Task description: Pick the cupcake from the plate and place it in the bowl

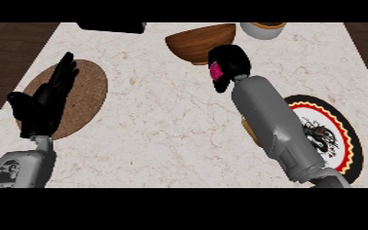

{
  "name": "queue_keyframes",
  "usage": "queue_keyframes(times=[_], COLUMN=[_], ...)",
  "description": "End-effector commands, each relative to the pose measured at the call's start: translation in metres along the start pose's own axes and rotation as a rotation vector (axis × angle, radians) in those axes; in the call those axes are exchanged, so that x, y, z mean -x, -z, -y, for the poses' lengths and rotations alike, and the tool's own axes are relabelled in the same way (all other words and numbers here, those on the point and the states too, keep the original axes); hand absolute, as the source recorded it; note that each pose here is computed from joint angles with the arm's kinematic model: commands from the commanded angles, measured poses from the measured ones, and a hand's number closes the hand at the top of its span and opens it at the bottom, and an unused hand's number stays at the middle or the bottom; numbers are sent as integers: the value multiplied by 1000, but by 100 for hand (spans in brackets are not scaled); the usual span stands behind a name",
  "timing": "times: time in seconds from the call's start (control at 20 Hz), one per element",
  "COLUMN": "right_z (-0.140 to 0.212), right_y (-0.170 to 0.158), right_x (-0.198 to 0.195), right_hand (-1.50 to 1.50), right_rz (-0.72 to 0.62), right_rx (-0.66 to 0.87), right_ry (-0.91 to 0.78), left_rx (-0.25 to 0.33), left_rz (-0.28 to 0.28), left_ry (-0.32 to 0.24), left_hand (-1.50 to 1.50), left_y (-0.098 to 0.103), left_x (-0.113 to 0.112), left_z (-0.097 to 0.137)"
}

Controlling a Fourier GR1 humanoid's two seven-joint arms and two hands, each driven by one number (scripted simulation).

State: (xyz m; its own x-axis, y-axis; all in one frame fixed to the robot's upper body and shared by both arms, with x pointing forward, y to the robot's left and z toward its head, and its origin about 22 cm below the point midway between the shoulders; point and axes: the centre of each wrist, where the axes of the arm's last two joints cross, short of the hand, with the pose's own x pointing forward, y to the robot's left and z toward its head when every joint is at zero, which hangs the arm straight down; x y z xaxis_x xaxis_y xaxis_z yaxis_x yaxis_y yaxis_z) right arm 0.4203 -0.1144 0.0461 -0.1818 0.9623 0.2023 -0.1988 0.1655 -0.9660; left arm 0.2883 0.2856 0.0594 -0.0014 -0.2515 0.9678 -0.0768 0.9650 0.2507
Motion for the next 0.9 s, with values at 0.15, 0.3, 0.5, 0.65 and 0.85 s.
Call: queue_keyframes(times=[0.15, 0.3, 0.5, 0.65, 0.85], right_z=[103, 107, 103, 116, 131], right_y=[-4, -18, -43, -52, -31], right_x=[-107, -133, -167, -186, -173], right_hand=[150, 150, 150, 150, 150], right_rz=[-77, -128, -189, -213, -192], right_rx=[434, 481, 508, 522, 506], right_ry=[68, 138, 160, 207, 253], left_rx=[-2, 1, -50, -62, -77], left_rz=[-16, -7, 2, -6, -6], left_ry=[7, 2, -1, 7, 8], left_hand=[0, 0, 0, 0, 0], left_y=[3, 8, -3, 8, 5], left_x=[5, 2, 15, 3, -10], left_z=[9, 7, -13, -7, -15])
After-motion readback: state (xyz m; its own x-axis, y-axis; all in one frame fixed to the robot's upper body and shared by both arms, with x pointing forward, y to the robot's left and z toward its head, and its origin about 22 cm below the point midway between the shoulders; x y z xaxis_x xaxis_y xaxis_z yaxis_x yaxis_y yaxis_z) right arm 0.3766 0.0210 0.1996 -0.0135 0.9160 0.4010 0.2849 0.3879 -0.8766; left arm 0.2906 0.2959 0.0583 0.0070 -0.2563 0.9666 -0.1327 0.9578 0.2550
